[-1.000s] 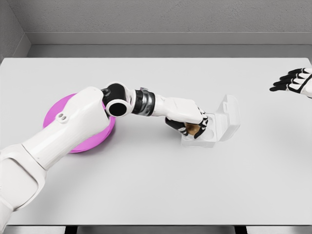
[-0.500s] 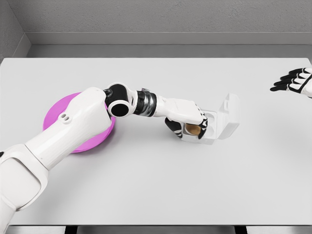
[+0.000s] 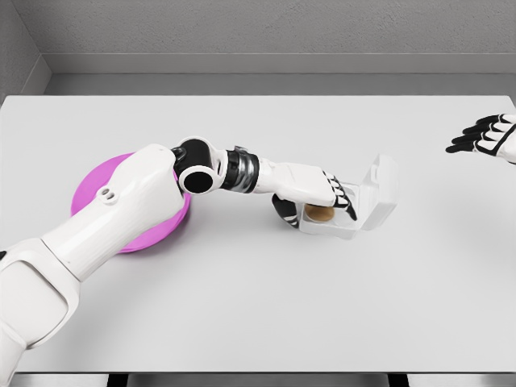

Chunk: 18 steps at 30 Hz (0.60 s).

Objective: Pack egg into the box and close the box lid

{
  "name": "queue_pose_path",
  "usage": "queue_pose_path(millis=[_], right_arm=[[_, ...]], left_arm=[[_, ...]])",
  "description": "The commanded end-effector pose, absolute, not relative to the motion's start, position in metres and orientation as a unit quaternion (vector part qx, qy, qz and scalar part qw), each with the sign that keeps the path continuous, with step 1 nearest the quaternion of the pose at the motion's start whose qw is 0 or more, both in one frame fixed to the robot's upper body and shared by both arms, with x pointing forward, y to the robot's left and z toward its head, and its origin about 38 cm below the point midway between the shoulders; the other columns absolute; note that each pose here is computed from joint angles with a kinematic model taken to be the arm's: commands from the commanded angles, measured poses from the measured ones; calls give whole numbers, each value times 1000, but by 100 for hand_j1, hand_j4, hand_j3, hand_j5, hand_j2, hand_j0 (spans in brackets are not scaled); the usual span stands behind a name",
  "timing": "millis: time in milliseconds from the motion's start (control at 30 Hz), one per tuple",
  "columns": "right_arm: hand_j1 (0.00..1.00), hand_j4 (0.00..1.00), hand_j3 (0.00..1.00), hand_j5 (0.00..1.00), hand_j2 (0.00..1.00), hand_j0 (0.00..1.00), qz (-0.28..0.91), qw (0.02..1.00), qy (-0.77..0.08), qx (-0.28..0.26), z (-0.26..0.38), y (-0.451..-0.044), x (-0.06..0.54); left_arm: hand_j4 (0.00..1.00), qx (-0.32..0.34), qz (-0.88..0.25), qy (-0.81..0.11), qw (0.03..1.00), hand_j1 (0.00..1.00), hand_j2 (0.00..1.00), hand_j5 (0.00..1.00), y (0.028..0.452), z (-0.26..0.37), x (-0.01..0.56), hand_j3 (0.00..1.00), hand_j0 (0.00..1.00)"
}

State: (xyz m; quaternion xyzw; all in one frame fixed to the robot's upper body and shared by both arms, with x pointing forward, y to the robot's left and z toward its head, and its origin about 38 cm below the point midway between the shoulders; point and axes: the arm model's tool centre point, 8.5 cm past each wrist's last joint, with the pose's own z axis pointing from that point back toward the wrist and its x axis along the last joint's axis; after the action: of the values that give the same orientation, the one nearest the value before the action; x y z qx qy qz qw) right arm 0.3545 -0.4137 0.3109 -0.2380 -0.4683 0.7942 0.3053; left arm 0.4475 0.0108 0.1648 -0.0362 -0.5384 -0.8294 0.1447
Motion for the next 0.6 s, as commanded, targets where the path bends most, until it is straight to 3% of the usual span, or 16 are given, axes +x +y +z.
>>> queue_pose_path(millis=[0, 233, 333, 567], right_arm=[[100, 100, 100, 100, 100, 100, 793, 307, -469, -237, 311, -414, 355], [100, 100, 100, 100, 100, 100, 795, 304, -469, -236, 311, -411, 354], [100, 100, 100, 100, 100, 100, 795, 302, -470, -236, 312, -410, 354], [100, 100, 100, 100, 100, 100, 803, 306, -462, -220, 298, -408, 352]], left_arm=[[97, -38, -827, -542, 146, 97, 97, 97, 11, 166, 448, 97, 97], [100, -35, -814, -557, 160, 100, 100, 100, 28, 184, 458, 100, 100], [100, -27, -803, -566, 186, 100, 100, 100, 58, 194, 471, 100, 100], [100, 49, -748, -597, 284, 100, 100, 100, 193, 242, 508, 100, 100]])
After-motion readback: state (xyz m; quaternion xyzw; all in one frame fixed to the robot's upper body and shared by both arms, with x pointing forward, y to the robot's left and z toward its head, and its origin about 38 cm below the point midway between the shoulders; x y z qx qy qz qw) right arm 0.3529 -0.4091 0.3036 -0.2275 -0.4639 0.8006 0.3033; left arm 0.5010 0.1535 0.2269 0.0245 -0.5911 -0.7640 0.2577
